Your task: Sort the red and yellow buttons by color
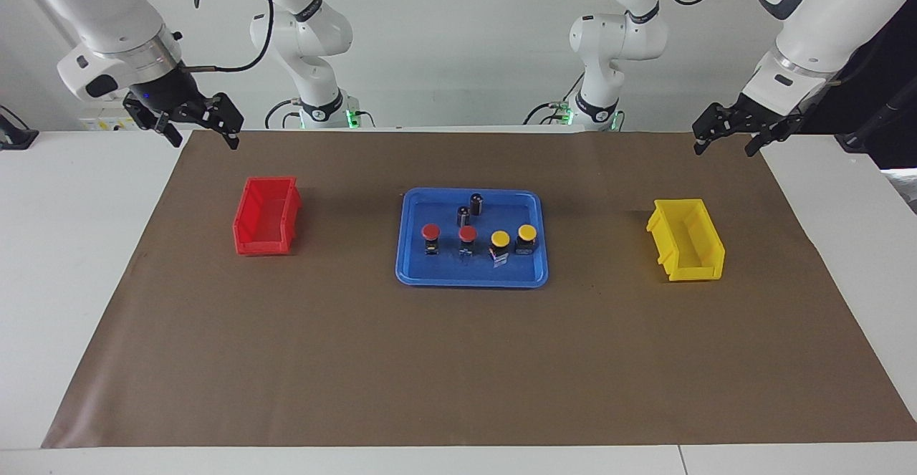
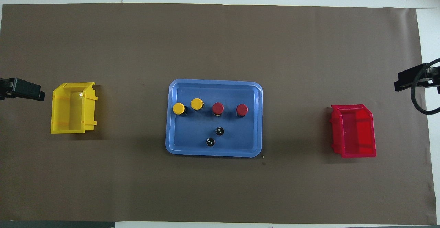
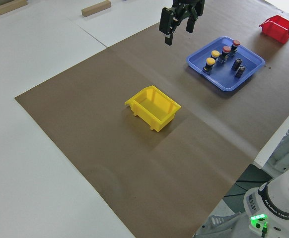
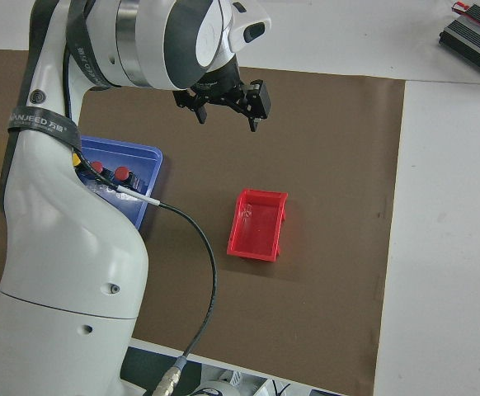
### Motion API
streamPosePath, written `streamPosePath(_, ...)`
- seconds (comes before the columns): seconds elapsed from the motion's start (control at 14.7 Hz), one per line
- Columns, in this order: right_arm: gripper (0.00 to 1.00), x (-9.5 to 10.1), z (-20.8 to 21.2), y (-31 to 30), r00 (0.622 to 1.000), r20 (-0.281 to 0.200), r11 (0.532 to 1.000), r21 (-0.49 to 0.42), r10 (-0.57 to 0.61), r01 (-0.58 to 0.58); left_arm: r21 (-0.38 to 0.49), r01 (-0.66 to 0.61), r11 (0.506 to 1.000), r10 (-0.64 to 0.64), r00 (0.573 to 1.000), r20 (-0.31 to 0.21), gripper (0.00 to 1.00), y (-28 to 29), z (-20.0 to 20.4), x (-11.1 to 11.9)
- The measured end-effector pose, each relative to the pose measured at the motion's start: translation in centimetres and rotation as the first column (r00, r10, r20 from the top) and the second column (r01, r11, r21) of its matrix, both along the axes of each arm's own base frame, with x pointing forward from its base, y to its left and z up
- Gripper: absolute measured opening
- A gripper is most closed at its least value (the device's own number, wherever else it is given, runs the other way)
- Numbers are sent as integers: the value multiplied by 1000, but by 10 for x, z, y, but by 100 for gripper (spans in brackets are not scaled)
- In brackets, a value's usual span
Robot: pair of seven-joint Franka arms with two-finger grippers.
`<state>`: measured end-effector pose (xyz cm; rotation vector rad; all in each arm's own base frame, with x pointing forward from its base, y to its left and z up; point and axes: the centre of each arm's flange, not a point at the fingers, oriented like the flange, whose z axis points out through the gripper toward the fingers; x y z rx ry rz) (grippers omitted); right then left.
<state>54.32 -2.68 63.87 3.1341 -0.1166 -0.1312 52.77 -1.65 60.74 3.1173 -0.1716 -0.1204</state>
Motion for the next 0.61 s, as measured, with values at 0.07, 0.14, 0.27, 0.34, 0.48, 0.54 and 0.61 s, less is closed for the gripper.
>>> streamPosePath(0.07, 100, 0, 0, 0, 1000, 0, 1000, 0, 0, 0, 0, -8, 1000, 8, 1000, -3, 100, 5, -2, -1)
streamPosePath(0.14, 100, 0, 0, 0, 1000, 0, 1000, 0, 0, 0, -1, -15, 1000, 15, 1000, -2, 100, 9, -3, -1)
streamPosePath(0.27, 100, 0, 0, 0, 1000, 0, 1000, 0, 0, 0, -2, -21, 1000, 21, 1000, 10, 100, 12, -3, -1)
streamPosePath(0.34, 100, 0, 0, 0, 1000, 0, 1000, 0, 0, 0, -2, -21, 1000, 21, 1000, 16, 100, 13, -2, 0)
streamPosePath(0.48, 100, 0, 0, 3, 1000, 0, 1000, 0, 5, -5, -2, -21, 1000, 21, 999, 26, 100, 13, -1, 1)
streamPosePath(0.54, 100, 0, 0, 5, 1000, -1, 1000, 0, 9, -9, -2, -21, 1000, 22, 999, 27, 100, 13, -1, 1)
streamPosePath(0.61, 100, 0, 0, 7, 1000, -1, 1000, 0, 12, -12, -2, -21, 1000, 21, 999, 27, 100, 13, -2, 1)
